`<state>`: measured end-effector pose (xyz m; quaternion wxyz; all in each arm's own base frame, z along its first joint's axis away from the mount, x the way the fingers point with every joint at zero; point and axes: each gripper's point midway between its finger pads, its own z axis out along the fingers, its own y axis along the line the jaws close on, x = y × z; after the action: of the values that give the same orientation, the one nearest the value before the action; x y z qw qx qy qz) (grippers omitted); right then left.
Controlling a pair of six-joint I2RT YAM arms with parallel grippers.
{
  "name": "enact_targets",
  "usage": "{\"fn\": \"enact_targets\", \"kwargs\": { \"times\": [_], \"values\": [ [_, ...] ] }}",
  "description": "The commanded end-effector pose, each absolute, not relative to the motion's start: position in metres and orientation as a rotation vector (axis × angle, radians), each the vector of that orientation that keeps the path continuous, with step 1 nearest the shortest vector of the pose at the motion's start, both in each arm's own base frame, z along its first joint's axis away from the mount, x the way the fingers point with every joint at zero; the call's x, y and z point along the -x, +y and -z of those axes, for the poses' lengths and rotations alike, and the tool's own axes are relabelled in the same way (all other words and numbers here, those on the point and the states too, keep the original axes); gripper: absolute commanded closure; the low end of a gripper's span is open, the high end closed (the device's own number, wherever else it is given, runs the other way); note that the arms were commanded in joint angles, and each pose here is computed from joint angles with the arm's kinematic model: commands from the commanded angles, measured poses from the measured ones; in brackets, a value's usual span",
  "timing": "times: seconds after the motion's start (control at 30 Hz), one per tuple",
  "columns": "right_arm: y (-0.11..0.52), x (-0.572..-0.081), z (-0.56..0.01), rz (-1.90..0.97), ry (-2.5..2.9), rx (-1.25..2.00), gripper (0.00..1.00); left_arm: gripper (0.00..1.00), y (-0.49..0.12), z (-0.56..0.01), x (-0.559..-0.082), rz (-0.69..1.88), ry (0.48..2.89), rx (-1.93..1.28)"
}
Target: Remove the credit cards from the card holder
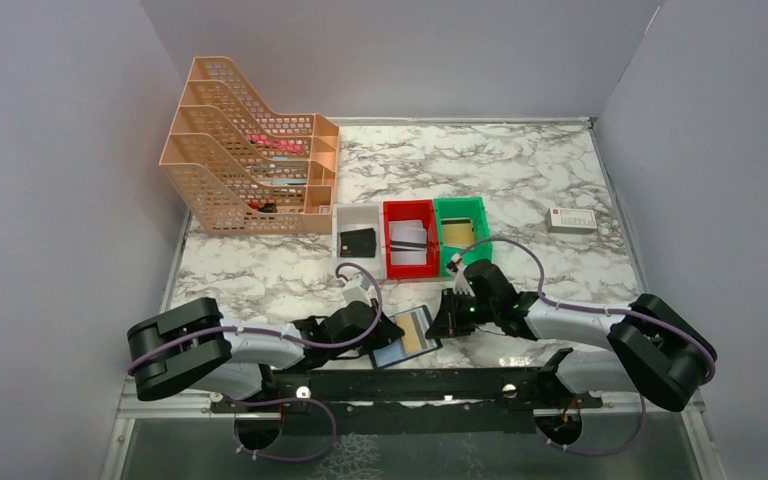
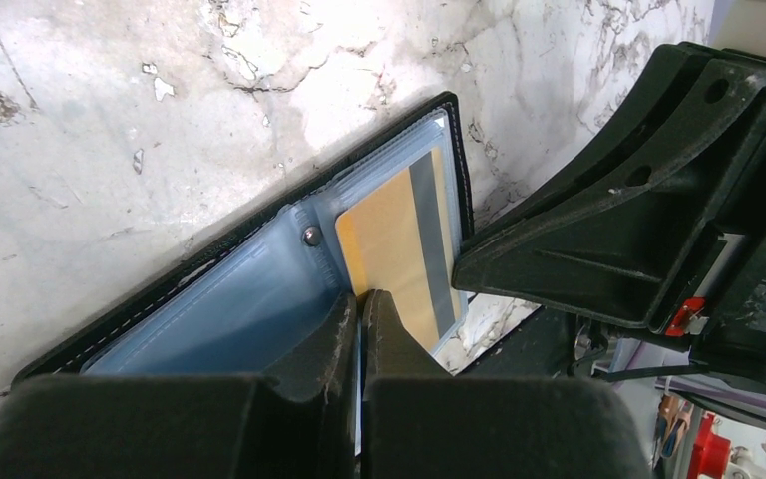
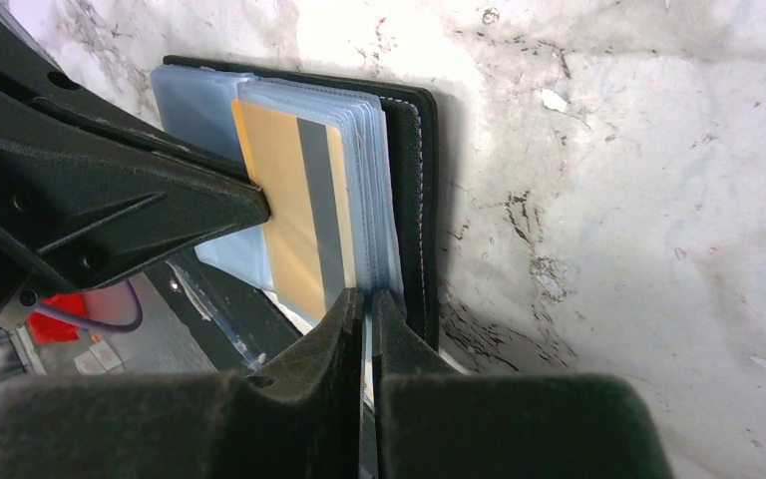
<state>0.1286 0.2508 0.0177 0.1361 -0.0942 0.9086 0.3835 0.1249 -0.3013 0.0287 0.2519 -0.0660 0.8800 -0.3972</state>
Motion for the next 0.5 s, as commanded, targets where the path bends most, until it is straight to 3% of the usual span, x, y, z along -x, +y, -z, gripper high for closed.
{"fn": "enact_targets", "kwargs": {
  "times": [0.0,0.47],
  "values": [
    [0.224,-0.118,0.013,-0.926,2.74,0.235,0.91,1.0,-0.292,-0.029,-0.121,1.079,2.373,0.156],
    [0.225,-0.121,0.01,-0.921,2.727,0.219,0.91,1.0,-0.245,-0.023,-0.125,0.942,2.377,0.194]
  ]
}}
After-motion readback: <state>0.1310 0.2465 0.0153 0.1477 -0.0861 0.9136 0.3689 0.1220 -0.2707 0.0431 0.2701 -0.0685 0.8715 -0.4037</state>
